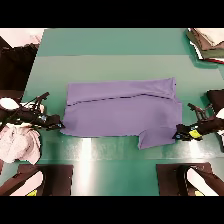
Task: Fold the shirts.
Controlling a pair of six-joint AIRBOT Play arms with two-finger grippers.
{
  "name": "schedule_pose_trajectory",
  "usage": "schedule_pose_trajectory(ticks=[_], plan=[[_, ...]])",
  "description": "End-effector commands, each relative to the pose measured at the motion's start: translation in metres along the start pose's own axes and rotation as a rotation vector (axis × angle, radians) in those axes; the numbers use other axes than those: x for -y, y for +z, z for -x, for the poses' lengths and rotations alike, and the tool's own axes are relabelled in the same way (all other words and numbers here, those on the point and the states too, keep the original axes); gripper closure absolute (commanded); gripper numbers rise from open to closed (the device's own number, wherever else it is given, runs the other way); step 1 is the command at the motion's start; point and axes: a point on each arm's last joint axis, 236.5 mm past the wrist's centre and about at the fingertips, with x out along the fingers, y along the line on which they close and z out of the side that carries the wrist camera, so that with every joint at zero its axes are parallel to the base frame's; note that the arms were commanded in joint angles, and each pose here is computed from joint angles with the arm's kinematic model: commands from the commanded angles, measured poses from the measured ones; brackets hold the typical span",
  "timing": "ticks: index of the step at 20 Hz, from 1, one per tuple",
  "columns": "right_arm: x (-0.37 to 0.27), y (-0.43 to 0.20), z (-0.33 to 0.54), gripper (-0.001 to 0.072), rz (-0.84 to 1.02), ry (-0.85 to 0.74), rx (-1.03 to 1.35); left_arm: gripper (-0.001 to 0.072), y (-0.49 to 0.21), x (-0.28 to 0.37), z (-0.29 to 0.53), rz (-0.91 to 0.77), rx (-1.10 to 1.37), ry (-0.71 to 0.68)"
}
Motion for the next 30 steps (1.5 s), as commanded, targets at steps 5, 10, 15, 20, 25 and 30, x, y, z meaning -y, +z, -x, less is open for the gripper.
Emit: schedule_pose_trajectory(ticks=[5,10,15,20,25,30], plan=[[-0.026,0.021,0.092,0.0693,0.075,-0.072,0.319,0.0679,-0.010,0.037,0.041,-0.086,0.111,-0.025],[-0.032,0.076,0.123,0.0693,0.087,-0.079,0.430,0.0679,0.058,0.031,0.063,-0.060,0.391,0.019],[-0.051,0.139,0.119,0.0693,0.148,-0.078,0.449,0.0678,0.111,0.028,0.064,0.011,0.533,-0.030],[-0.064,0.198,0.112,0.0693,0.162,-0.074,0.458,0.0678,0.159,0.005,0.048,0.038,0.505,-0.007],[-0.063,0.251,0.109,0.0691,0.157,-0.071,0.471,0.0677,0.192,-0.016,0.022,0.082,0.449,-0.009],[-0.088,0.293,0.099,0.0199,0.116,0.087,0.473,0.0072,0.221,-0.016,0.029,0.140,0.545,-0.045]])
